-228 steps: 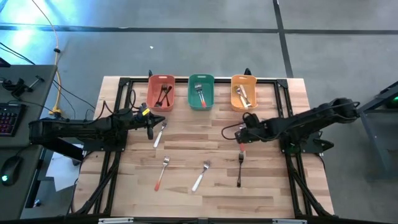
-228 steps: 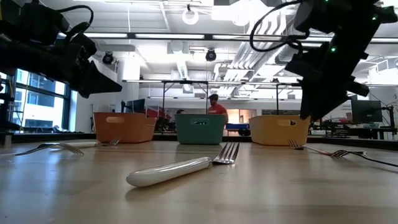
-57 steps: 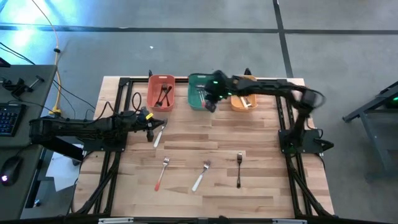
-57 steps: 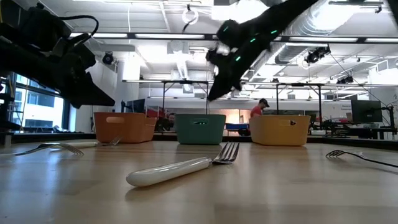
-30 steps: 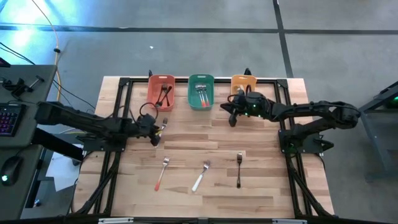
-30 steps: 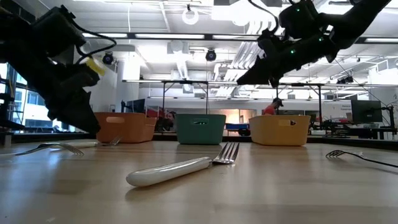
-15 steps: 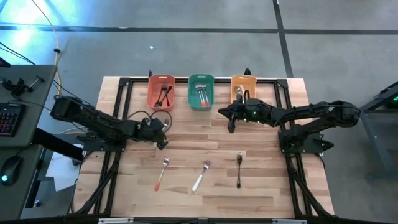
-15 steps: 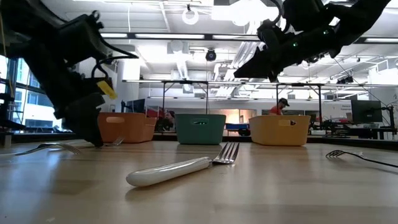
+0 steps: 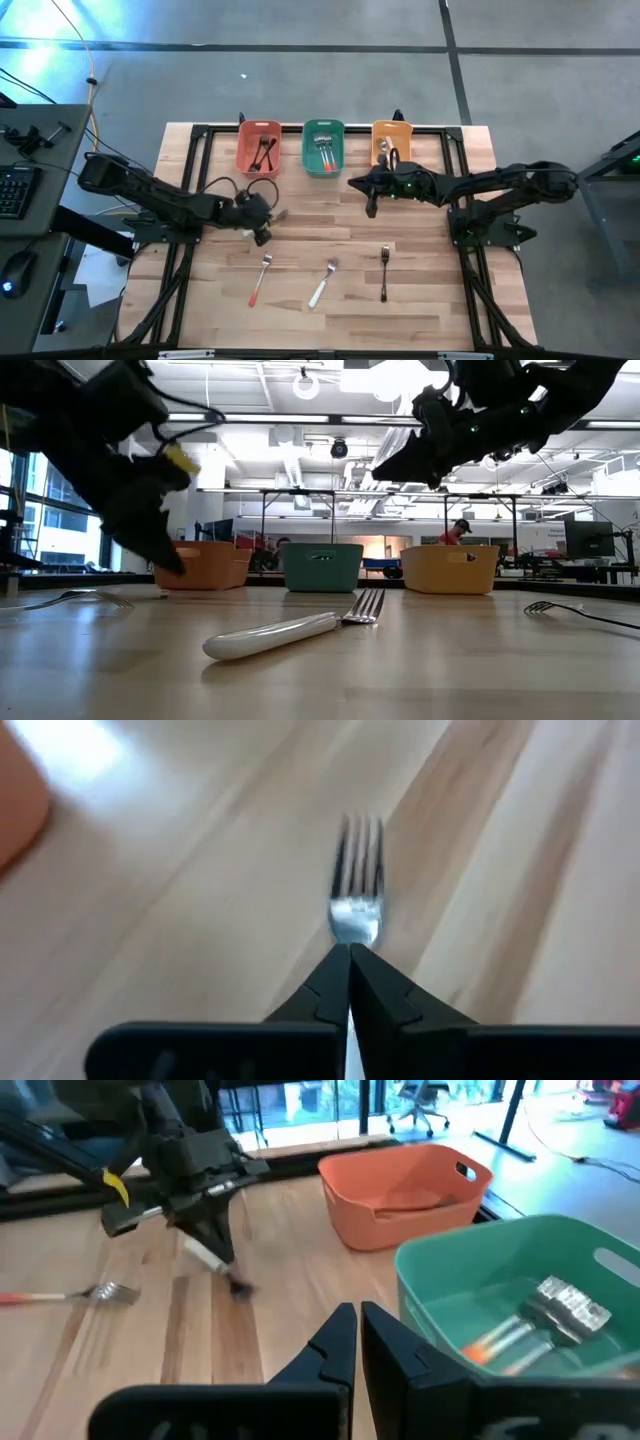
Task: Sort silverware by color (type)
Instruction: Put the top white fork into the yellow bin
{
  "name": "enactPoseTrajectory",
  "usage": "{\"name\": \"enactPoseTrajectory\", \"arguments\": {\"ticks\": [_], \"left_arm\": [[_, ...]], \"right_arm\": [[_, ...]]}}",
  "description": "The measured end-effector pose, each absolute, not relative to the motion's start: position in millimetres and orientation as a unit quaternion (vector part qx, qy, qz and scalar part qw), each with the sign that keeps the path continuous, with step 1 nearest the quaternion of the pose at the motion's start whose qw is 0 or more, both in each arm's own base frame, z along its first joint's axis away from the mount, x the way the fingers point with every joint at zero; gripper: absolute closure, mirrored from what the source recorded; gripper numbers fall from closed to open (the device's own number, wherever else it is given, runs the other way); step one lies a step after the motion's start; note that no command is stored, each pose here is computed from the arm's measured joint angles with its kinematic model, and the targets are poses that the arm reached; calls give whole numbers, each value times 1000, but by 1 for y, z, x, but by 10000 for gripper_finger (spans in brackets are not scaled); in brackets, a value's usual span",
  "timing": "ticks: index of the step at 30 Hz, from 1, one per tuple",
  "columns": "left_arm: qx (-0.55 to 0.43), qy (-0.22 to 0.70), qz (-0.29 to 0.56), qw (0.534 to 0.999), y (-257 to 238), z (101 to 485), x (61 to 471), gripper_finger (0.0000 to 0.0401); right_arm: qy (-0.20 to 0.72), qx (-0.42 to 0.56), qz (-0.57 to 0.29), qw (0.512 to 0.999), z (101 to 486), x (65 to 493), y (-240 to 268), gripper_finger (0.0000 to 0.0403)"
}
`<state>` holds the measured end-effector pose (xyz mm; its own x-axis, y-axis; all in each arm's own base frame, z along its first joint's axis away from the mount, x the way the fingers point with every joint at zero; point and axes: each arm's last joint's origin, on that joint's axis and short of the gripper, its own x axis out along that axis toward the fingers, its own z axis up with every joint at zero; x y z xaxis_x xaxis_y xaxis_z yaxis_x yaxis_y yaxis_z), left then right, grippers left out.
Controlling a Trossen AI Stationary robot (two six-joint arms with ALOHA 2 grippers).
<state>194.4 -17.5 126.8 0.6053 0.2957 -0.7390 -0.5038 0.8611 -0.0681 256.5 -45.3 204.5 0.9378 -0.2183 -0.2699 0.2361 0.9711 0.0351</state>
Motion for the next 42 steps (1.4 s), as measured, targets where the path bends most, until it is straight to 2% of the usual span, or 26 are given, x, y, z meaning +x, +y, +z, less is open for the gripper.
{"name": "enactPoseTrajectory", "arguments": {"ticks": [5, 8, 11, 16, 21, 28, 36, 42], "left_arm": [[-168, 231, 192, 939, -15, 137, 196, 399], [-175, 209, 166, 948, -15, 137, 195, 400], [-165, 253, 136, 944, -17, 135, 196, 395], [-104, 385, 160, 903, -18, 148, 202, 362], [-86, 462, 148, 870, -20, 161, 214, 323], [-72, 521, 125, 841, -23, 148, 238, 289], [-57, 582, 161, 795, -9, 132, 254, 299], [-64, 603, 121, 786, -6, 130, 254, 346]], "right_arm": [[112, 30, -87, 989, 194, 271, -35, 369], [102, 37, -77, 991, 185, 279, -29, 334], [102, 40, -74, 991, 178, 283, -28, 298], [106, 42, -77, 990, 176, 285, -29, 264], [101, 41, -77, 991, 177, 285, -29, 261], [102, 38, -77, 991, 177, 285, -29, 263], [108, 38, -77, 990, 176, 285, -29, 263], [112, 38, -77, 990, 175, 284, -29, 263]]}}
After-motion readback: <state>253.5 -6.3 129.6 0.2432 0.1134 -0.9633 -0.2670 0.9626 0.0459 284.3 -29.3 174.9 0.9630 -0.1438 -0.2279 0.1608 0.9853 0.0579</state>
